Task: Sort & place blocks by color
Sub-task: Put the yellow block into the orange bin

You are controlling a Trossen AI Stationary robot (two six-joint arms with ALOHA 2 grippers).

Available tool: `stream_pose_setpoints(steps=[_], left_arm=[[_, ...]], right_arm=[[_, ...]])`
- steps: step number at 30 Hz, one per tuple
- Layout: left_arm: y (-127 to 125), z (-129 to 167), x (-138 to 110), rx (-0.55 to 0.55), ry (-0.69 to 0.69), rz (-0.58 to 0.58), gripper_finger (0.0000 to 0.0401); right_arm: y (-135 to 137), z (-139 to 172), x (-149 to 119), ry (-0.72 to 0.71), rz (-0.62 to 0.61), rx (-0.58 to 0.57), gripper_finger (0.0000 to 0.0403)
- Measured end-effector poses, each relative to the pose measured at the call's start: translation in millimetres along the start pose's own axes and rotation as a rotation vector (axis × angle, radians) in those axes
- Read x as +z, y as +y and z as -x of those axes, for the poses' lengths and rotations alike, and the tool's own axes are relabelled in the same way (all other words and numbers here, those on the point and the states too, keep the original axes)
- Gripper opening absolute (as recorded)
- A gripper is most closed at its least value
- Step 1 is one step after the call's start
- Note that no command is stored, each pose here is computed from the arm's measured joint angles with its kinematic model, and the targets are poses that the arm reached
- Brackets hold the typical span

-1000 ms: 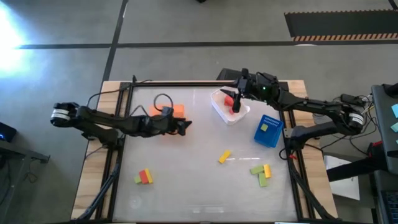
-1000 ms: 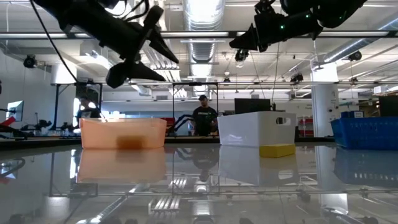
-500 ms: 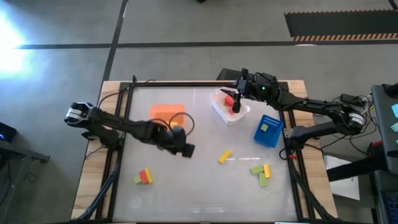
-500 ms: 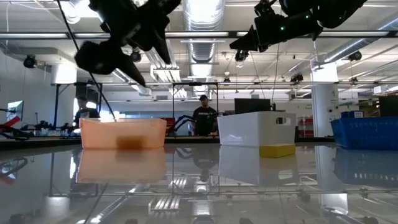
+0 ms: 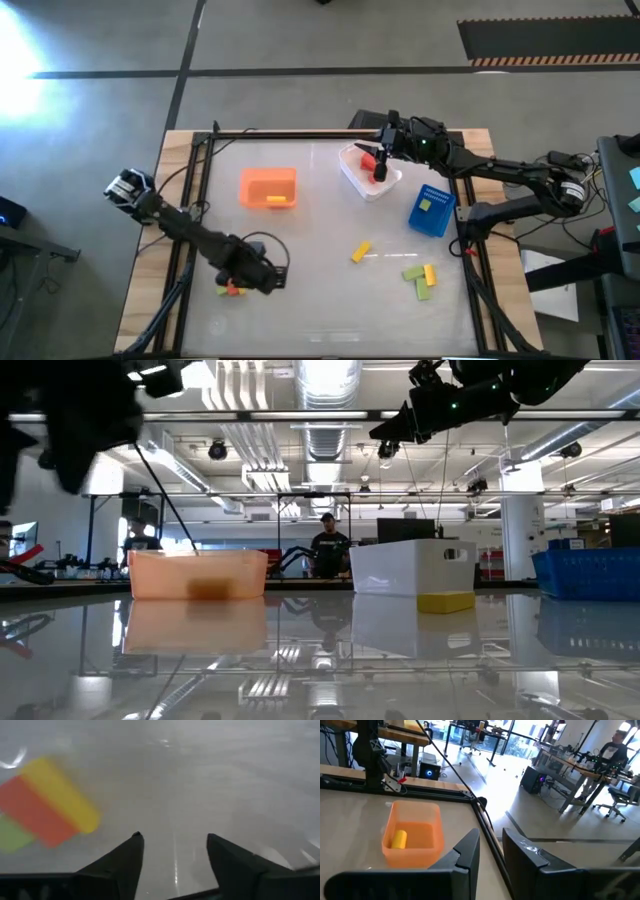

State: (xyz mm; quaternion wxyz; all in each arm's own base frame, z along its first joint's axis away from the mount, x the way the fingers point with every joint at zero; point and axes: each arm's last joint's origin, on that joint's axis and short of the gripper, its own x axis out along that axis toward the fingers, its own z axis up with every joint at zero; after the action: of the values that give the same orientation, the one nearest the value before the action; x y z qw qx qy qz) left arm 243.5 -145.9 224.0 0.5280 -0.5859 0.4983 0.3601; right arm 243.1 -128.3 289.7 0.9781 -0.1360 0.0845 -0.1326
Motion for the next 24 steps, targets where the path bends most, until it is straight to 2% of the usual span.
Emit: stream_pose_setpoints(steps=[7, 12, 24], left_arm=[[14, -1, -5, 0.106, -0.044, 0.022, 0.0092], [21, -9, -3, 0.231, -0.042, 0.013, 0.0011], [26, -31, 0, 0.322, -0.073, 0.008, 0.001]], right_arm=[[0, 0, 0, -0.003, -0.002, -0.001, 0.0072], [0, 0, 0, -0.003, -0.001, -0.001, 0.0072], [0, 0, 0, -0.004, -0.001, -0.001, 0.0072]])
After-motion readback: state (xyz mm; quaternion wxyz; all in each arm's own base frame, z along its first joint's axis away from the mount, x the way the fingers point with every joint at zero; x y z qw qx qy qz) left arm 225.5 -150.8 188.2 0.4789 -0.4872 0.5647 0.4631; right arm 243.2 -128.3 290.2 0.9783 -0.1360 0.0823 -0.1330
